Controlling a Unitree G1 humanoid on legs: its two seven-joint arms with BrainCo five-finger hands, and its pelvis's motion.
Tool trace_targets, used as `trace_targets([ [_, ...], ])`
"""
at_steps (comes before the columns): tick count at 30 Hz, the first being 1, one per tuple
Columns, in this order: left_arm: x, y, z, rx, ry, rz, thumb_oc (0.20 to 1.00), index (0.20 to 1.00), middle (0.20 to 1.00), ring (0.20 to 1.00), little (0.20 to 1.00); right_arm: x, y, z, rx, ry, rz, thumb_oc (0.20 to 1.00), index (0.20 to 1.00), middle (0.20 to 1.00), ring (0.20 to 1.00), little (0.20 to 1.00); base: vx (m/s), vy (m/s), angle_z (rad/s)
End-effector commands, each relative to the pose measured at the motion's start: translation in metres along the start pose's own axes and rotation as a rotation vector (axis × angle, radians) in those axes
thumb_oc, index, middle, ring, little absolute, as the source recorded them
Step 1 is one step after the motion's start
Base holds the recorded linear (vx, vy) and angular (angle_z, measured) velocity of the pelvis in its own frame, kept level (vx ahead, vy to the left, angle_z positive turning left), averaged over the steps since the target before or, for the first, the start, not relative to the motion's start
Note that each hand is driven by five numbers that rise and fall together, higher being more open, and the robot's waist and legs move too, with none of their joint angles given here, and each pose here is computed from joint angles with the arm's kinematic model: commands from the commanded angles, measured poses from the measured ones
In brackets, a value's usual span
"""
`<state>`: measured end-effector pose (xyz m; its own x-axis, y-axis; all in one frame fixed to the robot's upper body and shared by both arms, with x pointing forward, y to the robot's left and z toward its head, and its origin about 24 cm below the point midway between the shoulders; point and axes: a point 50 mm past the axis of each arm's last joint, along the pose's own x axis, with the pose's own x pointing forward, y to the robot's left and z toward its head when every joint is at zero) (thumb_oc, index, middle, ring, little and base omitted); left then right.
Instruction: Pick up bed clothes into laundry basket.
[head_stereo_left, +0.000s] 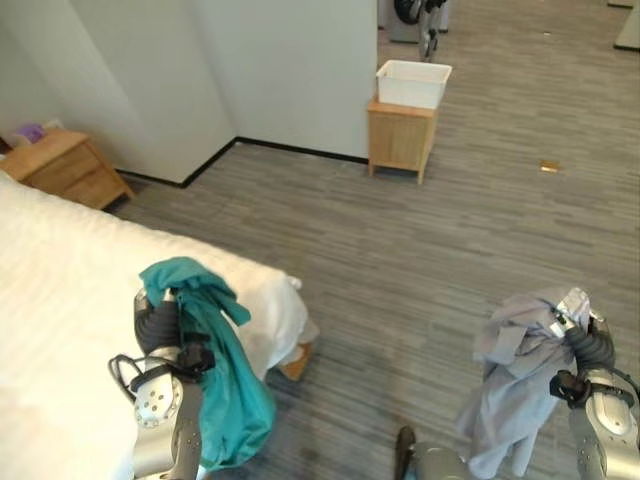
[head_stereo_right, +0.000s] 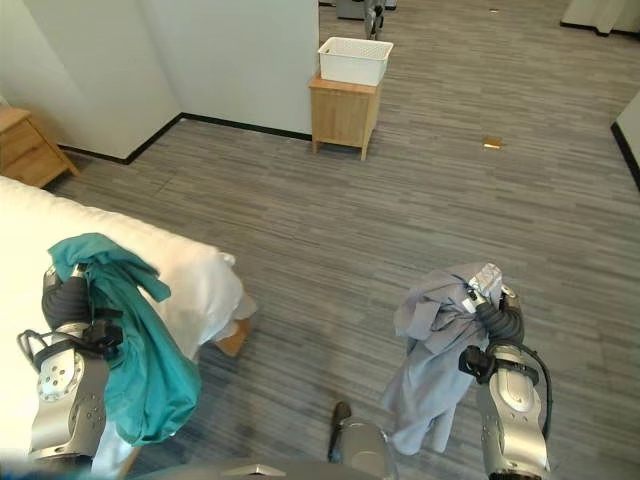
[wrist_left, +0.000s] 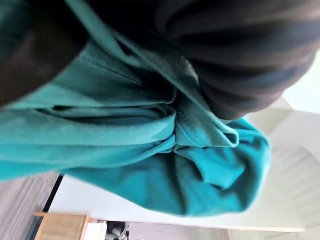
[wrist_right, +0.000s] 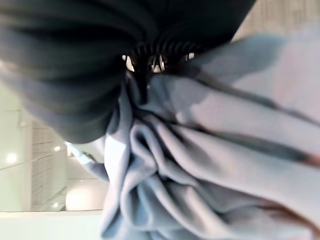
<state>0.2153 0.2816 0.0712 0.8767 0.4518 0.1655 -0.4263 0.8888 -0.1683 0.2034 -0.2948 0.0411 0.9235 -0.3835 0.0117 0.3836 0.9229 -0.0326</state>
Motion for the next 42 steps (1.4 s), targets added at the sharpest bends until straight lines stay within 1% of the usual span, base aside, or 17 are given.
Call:
trace_targets([
  [1,0.021,-0.002,0.054,-0.003,-0.261,-0.036,0.200,0.200,0.200,0.200,0.200,0.017,0.003,0.060,0.058,-0.290,-0.013,0.200,0.200,0.200,0.200,0.200,0.43,-0.104,-0.47],
  [3,0.023,-0.005,0.049,-0.018,-0.238,-0.051,0.200,0.200,0.200,0.200,0.200,0.017,0.005,0.060,0.067,-0.289,-0.008,0.200,0.200,0.200,0.200,0.200,0.46,-0.020,-0.65],
  [8,0.020,-0.001,0.041,-0.012,-0.210,-0.026,0.200,0.200,0.200,0.200,0.200,0.015,0.007,0.054,0.030,-0.265,0.011,0.200,0.200,0.200,0.200,0.200,0.51,0.070,-0.52],
  [14,0.018,0.000,0.039,0.003,-0.208,-0.017,0.200,0.200,0.200,0.200,0.200,0.015,0.006,0.050,-0.016,-0.236,0.031,0.200,0.200,0.200,0.200,0.200,0.53,0.049,-0.51],
  [15,0.017,-0.001,0.040,0.000,-0.212,-0.024,0.200,0.200,0.200,0.200,0.200,0.017,0.012,0.050,-0.047,-0.227,0.071,0.200,0.200,0.200,0.200,0.200,0.60,0.114,-0.16],
  [19,0.013,-0.003,0.038,0.003,-0.196,-0.049,0.200,0.200,0.200,0.200,0.200,0.019,0.023,0.050,-0.038,-0.237,0.092,0.200,0.200,0.200,0.200,0.200,0.60,0.178,0.08],
  [20,0.013,-0.004,0.038,0.005,-0.191,-0.054,0.200,0.200,0.200,0.200,0.200,0.023,0.040,0.052,-0.011,-0.249,0.149,0.200,0.200,0.200,0.200,0.200,0.53,0.266,0.19],
  [22,0.013,-0.004,0.039,0.007,-0.187,-0.059,0.200,0.200,0.200,0.200,0.200,0.023,0.051,0.052,0.002,-0.251,0.200,0.200,0.200,0.200,0.200,0.200,0.45,0.265,0.15],
  [24,0.014,-0.006,0.038,0.016,-0.184,-0.068,0.200,0.200,0.200,0.200,0.200,0.024,0.055,0.051,-0.010,-0.243,0.207,0.200,0.200,0.200,0.200,0.200,0.42,0.221,0.26],
  [26,0.016,-0.007,0.036,0.027,-0.167,-0.079,0.200,0.200,0.200,0.200,0.200,0.023,0.060,0.051,0.020,-0.245,0.226,0.200,0.200,0.200,0.200,0.200,0.74,0.193,0.39],
  [28,0.014,-0.006,0.033,0.023,-0.150,-0.087,0.200,0.200,0.200,0.200,0.200,0.022,0.057,0.049,0.031,-0.228,0.221,0.200,0.200,0.200,0.200,0.200,0.54,-0.049,0.71],
  [32,0.012,0.005,0.025,0.038,-0.110,-0.046,0.200,0.200,0.200,0.200,0.200,0.020,0.044,0.045,0.027,-0.213,0.166,0.200,0.200,0.200,0.200,0.200,0.60,-0.150,0.87],
  [33,0.012,0.006,0.025,0.044,-0.110,-0.046,0.200,0.200,0.200,0.200,0.200,0.018,0.037,0.046,0.010,-0.218,0.142,0.200,0.200,0.200,0.200,0.200,0.76,-0.241,0.74],
  [38,0.011,0.011,0.021,0.085,-0.099,-0.040,0.200,0.200,0.200,0.200,0.200,0.020,0.025,0.054,-0.018,-0.255,0.097,0.200,0.200,0.200,0.200,0.200,0.50,-0.205,0.43],
  [41,0.014,0.011,0.021,0.086,-0.101,-0.042,0.200,0.200,0.200,0.200,0.200,0.021,0.014,0.058,-0.037,-0.272,0.051,0.200,0.200,0.200,0.200,0.200,0.52,-0.252,0.03],
  [42,0.016,0.005,0.021,0.055,-0.102,-0.056,0.200,0.200,0.200,0.200,0.200,0.021,0.006,0.062,-0.055,-0.287,0.020,0.200,0.200,0.200,0.200,0.200,0.49,-0.316,-0.23],
])
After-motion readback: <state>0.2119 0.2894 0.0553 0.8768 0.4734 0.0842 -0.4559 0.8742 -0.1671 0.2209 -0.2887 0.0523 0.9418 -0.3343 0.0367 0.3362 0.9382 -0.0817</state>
